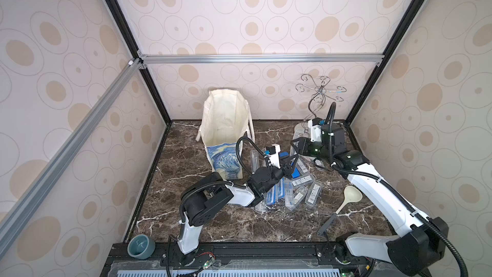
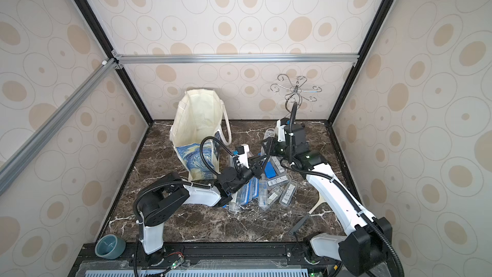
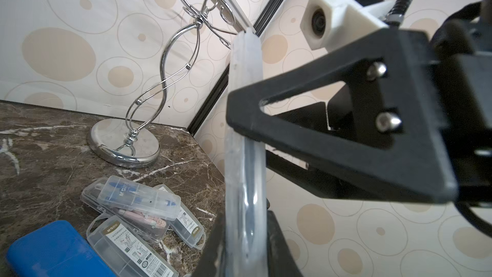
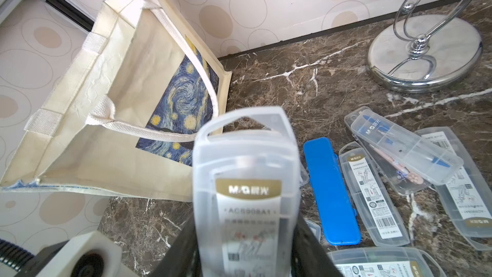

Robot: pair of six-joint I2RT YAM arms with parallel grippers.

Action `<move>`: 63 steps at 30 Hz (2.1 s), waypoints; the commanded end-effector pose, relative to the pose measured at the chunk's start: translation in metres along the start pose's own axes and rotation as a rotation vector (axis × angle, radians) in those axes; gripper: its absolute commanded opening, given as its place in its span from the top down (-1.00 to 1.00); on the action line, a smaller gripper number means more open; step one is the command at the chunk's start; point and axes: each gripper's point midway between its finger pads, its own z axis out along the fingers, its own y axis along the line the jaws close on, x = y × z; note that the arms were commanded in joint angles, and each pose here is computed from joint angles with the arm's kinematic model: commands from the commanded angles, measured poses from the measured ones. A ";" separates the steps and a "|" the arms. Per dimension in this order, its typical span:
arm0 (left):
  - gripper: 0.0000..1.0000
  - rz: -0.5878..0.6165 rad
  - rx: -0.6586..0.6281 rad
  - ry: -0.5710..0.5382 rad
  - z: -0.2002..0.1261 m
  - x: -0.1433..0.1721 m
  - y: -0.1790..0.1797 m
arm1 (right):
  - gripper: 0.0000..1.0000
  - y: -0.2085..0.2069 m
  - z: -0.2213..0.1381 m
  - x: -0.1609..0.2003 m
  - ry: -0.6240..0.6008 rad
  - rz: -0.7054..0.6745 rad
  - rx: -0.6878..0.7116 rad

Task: Put the compass set into the canvas bag
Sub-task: Pick up the compass set from the compass set, then place the compass set in the canvas bag.

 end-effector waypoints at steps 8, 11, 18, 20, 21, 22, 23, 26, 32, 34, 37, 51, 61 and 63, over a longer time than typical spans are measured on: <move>0.82 0.024 0.104 -0.078 0.000 -0.020 -0.024 | 0.14 -0.006 0.005 0.006 0.022 0.018 0.019; 0.82 0.041 0.075 -0.065 -0.001 -0.019 -0.020 | -0.08 -0.008 0.003 0.003 0.017 0.017 0.030; 0.84 0.133 -0.060 0.031 0.005 -0.022 -0.007 | -0.99 -0.020 -0.030 -0.023 -0.089 -0.006 0.083; 0.84 0.167 -0.101 0.045 0.005 -0.028 -0.005 | -0.99 -0.025 -0.046 -0.033 -0.135 -0.018 0.122; 0.84 0.187 -0.123 0.051 0.005 -0.031 -0.003 | -0.99 -0.027 -0.053 -0.036 -0.154 -0.024 0.143; 0.84 0.206 -0.150 0.066 0.006 -0.034 -0.003 | -0.99 -0.028 -0.061 -0.039 -0.175 -0.030 0.161; 0.84 0.226 -0.170 0.073 0.008 -0.039 -0.004 | -0.99 -0.039 -0.072 -0.046 -0.207 -0.022 0.197; 0.84 0.289 -0.239 0.128 0.015 -0.053 -0.005 | -0.99 -0.049 -0.092 -0.052 -0.266 -0.029 0.251; 0.84 0.324 -0.364 0.142 0.019 -0.108 -0.007 | -0.99 -0.072 -0.109 -0.045 -0.314 -0.026 0.350; 0.83 0.316 -0.412 0.137 0.015 -0.127 0.000 | -0.99 -0.078 -0.106 -0.040 -0.294 -0.024 0.375; 0.82 0.340 -0.487 0.087 0.005 -0.168 0.009 | -0.99 -0.086 -0.093 -0.029 -0.241 -0.019 0.393; 0.73 0.496 -0.998 0.113 -0.056 -0.299 0.131 | -0.99 -0.114 -0.039 0.015 -0.035 -0.025 0.420; 0.78 0.465 -1.199 0.382 -0.064 -0.245 0.237 | -0.99 -0.127 -0.030 0.029 0.005 -0.019 0.454; 0.77 0.459 -1.217 0.426 -0.067 -0.231 0.249 | -0.99 -0.130 -0.029 0.032 0.012 -0.021 0.464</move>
